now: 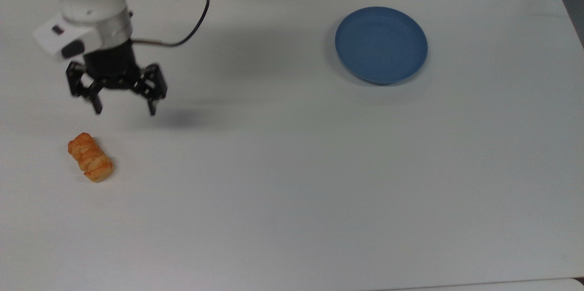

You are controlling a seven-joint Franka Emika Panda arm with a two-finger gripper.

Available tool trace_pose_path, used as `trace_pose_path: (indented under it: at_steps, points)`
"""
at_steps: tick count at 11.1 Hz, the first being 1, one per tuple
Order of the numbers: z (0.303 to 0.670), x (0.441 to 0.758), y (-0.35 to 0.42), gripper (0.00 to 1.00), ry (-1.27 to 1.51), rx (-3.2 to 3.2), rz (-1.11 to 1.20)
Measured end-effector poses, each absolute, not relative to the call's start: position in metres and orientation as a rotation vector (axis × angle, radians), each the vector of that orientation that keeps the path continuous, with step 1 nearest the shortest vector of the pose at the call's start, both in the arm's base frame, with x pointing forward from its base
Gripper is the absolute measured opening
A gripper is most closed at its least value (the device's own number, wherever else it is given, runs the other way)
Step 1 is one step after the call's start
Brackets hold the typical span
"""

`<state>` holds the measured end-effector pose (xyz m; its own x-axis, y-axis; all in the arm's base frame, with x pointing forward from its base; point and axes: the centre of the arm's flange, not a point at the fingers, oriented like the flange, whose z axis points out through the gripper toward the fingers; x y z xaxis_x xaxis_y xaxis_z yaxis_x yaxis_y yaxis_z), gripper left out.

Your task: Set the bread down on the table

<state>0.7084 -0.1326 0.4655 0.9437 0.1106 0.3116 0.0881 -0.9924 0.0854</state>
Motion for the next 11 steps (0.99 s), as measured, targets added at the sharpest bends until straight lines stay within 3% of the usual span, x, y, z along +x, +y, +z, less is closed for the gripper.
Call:
trace_pose_path:
  at_steps: [6,8,11]
  points:
    - [0.584,0.626,0.001,1.00,0.171,3.128,0.168]
    - [0.605,0.593,0.028,1.00,0.144,3.115,0.101]
    - [0.604,0.562,0.026,1.00,0.107,3.121,0.046]
